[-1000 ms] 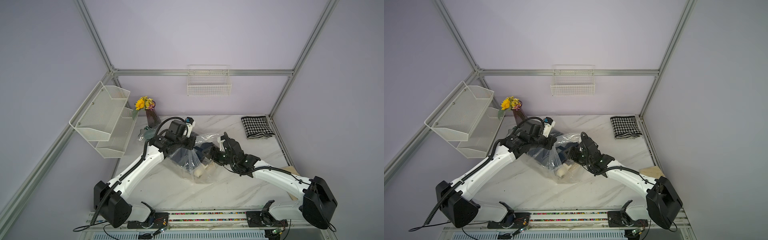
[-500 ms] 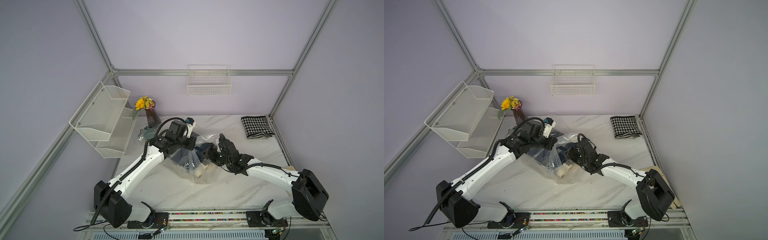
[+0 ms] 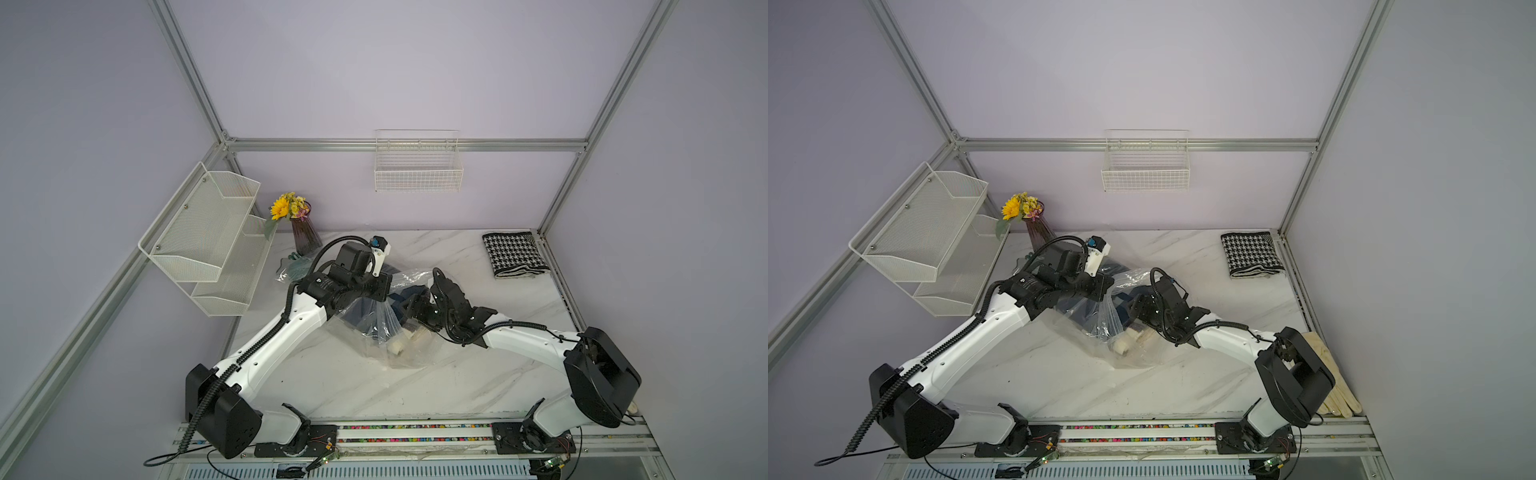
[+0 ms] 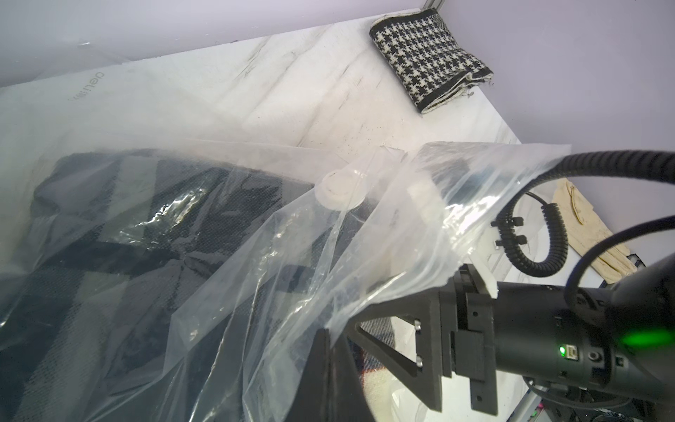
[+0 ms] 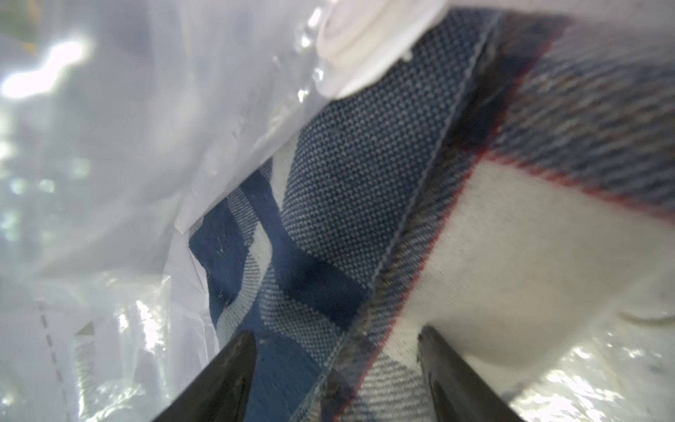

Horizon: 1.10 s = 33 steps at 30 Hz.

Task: Take the scarf out of the vacuum bag
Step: Take out the scarf from the vacuum bag.

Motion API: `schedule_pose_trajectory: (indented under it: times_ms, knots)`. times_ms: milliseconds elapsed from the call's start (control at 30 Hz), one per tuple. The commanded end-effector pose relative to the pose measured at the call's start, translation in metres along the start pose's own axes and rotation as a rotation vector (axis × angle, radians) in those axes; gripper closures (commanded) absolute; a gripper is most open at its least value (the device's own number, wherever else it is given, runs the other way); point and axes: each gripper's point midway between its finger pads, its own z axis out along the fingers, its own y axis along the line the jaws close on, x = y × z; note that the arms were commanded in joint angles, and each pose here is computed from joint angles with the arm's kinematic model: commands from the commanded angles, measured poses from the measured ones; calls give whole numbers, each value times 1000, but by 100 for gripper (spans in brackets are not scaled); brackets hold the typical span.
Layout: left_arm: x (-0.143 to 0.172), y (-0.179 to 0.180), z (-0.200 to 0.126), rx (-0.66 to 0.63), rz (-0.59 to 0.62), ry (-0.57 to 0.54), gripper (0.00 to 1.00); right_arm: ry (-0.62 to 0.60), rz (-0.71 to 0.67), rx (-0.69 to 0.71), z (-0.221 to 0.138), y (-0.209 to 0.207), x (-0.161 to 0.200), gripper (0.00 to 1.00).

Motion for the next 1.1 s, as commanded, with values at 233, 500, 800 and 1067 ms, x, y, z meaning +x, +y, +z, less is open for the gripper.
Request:
schedule_pose_trajectory:
  times_ms: [233, 500, 800, 1067]
  knots:
    - [-6, -8, -12, 29, -7, -48, 100, -17, -3, -21, 14, 13, -8, 27]
    - [-8, -9, -12, 31, -6, -49, 100, -30, 0, -43, 20, 13, -10, 27]
    - [-8, -8, -12, 19, -1, -51, 100, -55, -4, -121, 11, 48, -29, 30]
    - [-10, -8, -13, 16, 2, -51, 100, -49, 7, -85, 19, 30, -32, 32]
